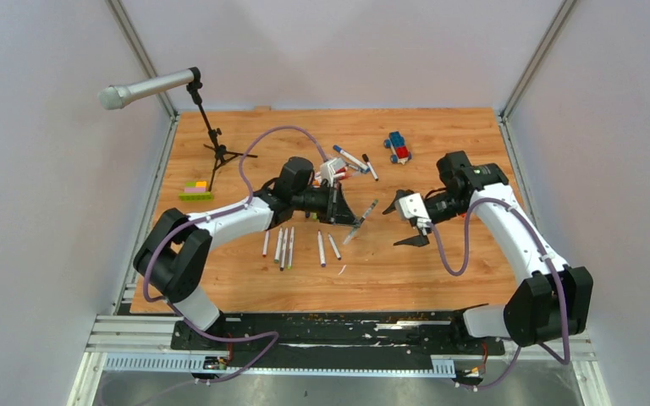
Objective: Open the pen caps
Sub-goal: Pick up the pen from the center of the board.
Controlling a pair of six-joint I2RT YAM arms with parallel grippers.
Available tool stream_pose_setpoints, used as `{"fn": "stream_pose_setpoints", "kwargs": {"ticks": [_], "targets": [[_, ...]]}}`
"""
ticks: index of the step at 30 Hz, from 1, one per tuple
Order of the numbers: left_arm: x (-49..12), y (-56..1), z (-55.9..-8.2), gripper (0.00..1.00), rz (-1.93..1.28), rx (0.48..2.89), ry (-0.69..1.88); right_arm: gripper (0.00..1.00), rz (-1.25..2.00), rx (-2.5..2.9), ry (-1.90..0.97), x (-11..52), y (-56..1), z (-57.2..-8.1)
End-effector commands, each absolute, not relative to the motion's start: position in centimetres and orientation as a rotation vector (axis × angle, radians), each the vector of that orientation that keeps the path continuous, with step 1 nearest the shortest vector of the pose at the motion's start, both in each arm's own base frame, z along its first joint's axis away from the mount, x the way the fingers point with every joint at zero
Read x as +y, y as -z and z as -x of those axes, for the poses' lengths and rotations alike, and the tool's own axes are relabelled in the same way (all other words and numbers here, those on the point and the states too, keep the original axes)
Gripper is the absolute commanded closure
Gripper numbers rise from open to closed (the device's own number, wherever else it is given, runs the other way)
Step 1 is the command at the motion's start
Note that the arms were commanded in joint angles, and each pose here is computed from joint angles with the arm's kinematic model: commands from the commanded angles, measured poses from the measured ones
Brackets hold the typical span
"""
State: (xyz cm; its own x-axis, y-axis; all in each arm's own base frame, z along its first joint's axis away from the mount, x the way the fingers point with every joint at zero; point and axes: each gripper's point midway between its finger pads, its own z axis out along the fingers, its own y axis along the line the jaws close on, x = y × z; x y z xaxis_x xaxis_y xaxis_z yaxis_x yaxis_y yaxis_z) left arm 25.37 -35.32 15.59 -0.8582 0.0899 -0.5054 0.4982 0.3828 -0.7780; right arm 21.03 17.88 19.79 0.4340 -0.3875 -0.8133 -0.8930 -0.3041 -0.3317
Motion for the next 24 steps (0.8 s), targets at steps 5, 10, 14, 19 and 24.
{"fn": "stream_pose_setpoints", "kwargs": {"ticks": [5, 10, 14, 19, 24], "targets": [[-38.1, -15.7, -21.4, 1.0, -0.611, 2.273, 1.653, 0.3, 2.201, 0.897, -0.517, 19.4, -17.9, -23.7], [-38.6, -15.3, -20.3, 1.0, -0.644, 2.304, 1.677, 0.35, 2.293, 0.841, -0.464, 19.9, -16.6, -23.5], [-39.1, -14.7, -19.5, 1.0, -0.675, 2.328, 1.682, 0.39, 2.341, 0.834, -0.428, 20.4, -15.7, -23.5], [-39.4, -14.6, -19.0, 1.0, -0.689, 2.333, 1.687, 0.47, 2.399, 0.837, -0.414, 20.6, -14.3, -23.1], [-39.6, -14.9, -18.8, 1.0, -0.689, 2.316, 1.704, 0.51, 2.443, 0.829, -0.438, 20.6, -13.0, -22.0]]}}
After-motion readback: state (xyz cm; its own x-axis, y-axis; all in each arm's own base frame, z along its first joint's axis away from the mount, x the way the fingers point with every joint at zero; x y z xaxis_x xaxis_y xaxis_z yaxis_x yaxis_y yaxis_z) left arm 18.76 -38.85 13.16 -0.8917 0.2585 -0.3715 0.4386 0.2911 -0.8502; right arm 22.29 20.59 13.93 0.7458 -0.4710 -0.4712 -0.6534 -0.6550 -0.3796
